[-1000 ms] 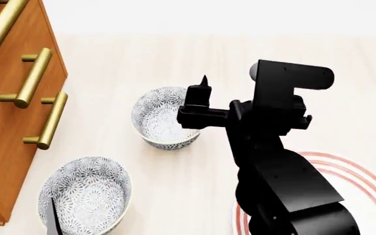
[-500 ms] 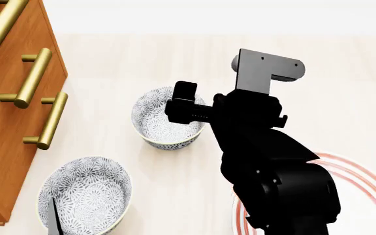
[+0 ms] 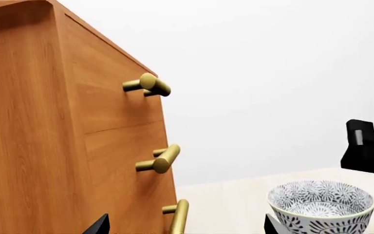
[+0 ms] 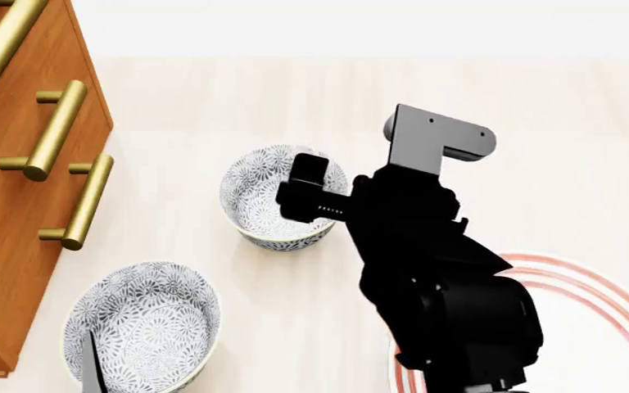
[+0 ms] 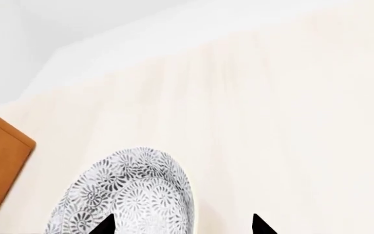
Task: Pick up the bowl and put it in the front on the plate.
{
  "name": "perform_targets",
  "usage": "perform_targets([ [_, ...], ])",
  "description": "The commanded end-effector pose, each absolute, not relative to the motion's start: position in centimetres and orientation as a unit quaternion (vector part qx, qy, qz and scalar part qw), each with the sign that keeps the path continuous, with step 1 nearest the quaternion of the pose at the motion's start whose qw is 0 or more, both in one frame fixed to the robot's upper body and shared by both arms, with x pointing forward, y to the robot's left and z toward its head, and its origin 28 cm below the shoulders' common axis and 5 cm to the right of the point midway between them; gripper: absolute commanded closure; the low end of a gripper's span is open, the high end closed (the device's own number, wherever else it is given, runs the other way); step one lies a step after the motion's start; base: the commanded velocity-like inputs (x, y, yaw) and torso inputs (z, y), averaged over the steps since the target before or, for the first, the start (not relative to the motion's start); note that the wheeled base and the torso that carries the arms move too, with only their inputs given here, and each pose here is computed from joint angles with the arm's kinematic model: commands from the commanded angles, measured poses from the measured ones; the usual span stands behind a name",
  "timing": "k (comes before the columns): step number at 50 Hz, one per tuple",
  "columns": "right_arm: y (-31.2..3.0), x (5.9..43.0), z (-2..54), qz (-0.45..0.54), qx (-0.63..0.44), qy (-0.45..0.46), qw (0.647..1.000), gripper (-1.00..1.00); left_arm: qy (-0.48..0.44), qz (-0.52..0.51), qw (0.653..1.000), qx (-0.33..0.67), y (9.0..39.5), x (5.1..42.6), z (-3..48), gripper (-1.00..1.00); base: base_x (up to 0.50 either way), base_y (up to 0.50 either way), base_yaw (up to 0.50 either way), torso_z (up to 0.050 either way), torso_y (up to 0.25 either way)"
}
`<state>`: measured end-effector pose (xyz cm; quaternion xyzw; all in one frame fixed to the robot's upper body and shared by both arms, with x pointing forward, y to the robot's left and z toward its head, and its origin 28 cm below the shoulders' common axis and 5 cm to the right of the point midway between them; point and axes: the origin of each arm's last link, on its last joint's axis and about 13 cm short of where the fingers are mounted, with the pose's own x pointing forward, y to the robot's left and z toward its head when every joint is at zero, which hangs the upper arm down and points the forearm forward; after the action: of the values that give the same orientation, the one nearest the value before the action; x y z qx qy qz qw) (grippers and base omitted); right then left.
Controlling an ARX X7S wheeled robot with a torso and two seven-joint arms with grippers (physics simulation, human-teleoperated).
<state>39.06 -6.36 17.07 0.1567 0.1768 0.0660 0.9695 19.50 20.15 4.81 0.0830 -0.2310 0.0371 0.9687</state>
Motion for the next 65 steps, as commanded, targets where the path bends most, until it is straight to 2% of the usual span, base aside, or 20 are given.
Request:
perform_targets([
  [1,-5.6,39.3,16.4,0.073,0.173,0.183,0.965,-1.00,-0.232,0.036,0.968,0.088,20.2,19.7,4.7,-1.00,0.00,0.00,0.00,0.000,0.000],
  [65,-4.9,39.2,14.8,0.073,0.188,0.204,0.958,-1.00,-0.214,0.033,0.971,0.097,20.2,19.9,4.4,-1.00,0.00,0.00,0.00,0.000,0.000],
])
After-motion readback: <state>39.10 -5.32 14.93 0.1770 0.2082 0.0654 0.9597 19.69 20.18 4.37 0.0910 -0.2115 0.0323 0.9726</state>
